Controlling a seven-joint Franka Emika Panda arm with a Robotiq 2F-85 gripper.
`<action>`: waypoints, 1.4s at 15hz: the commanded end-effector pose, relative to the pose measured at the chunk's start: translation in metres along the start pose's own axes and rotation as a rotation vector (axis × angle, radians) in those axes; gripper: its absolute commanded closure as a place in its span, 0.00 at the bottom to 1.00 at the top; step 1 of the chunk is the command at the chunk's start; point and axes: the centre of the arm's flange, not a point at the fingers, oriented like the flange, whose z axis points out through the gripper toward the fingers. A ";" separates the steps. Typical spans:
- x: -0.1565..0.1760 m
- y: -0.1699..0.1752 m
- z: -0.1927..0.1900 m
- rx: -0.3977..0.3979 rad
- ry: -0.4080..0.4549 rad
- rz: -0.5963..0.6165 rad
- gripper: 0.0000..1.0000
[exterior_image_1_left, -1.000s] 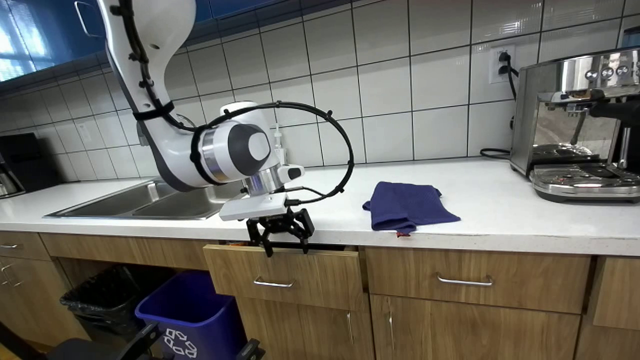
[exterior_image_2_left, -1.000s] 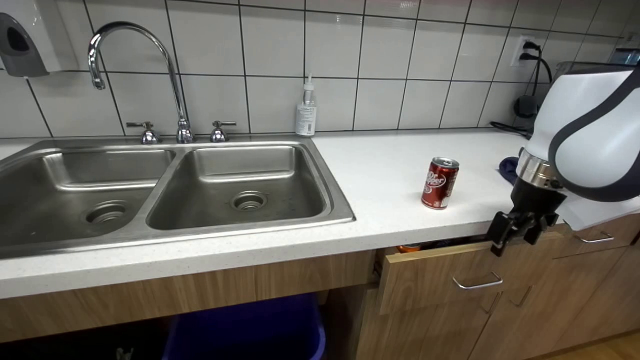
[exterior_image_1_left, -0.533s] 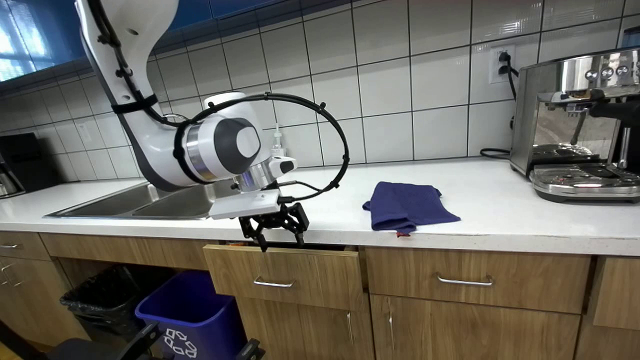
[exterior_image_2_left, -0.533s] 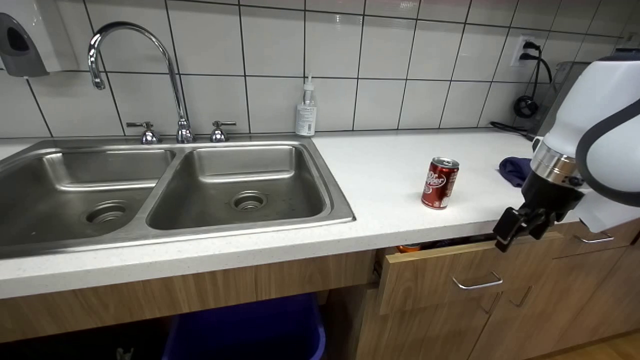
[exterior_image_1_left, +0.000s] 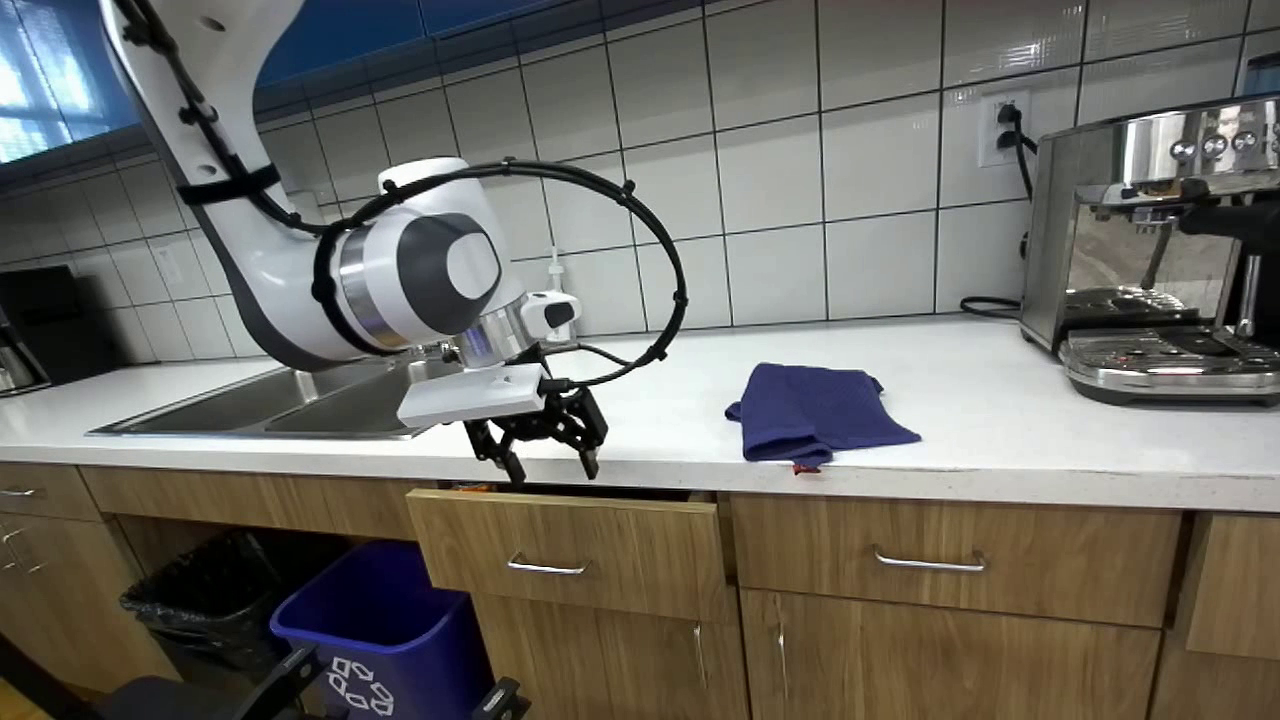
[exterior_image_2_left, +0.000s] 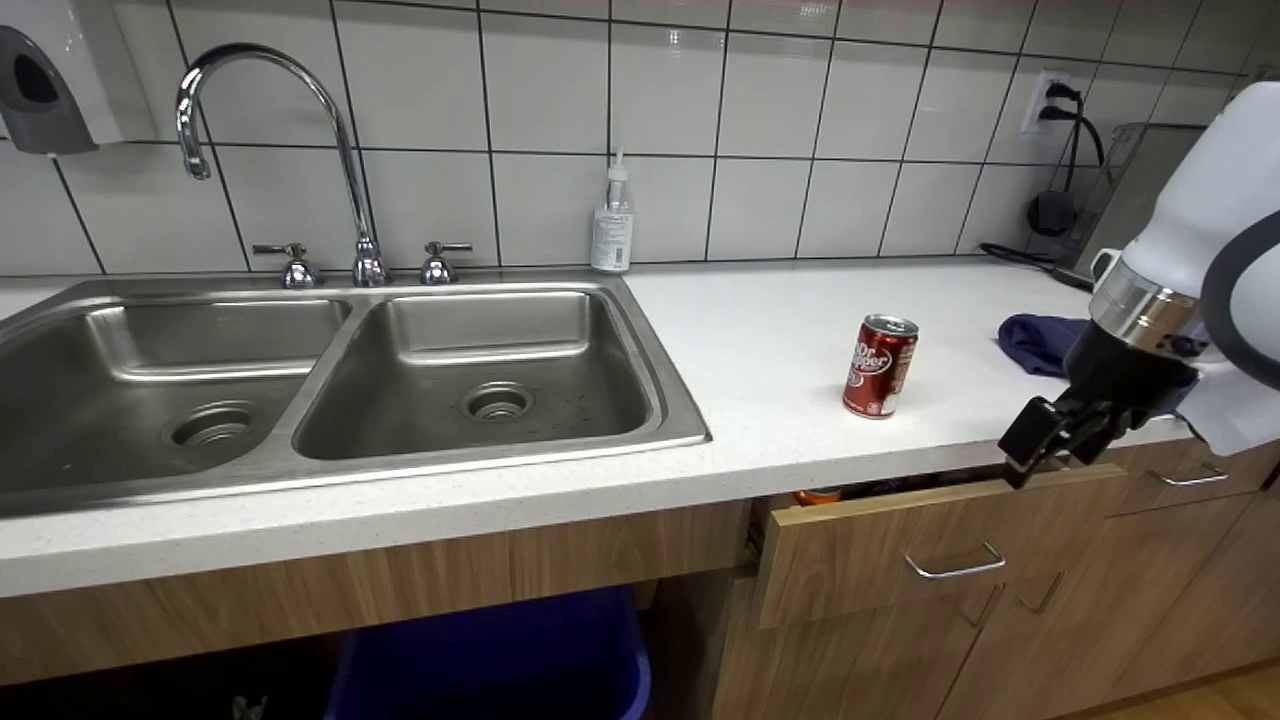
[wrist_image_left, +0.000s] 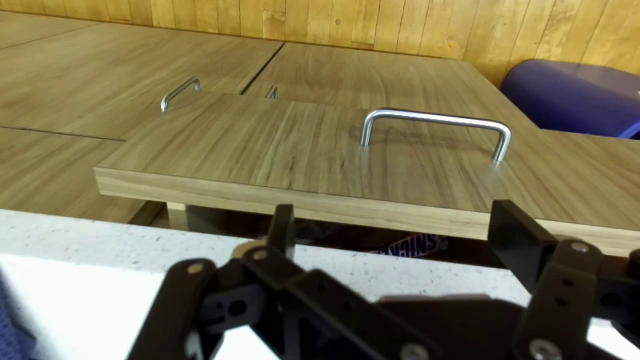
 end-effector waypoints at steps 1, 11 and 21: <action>0.000 -0.005 -0.022 -0.008 0.051 0.027 0.00; 0.030 0.002 -0.047 -0.001 0.116 0.058 0.00; 0.065 0.013 -0.065 0.011 0.180 0.113 0.00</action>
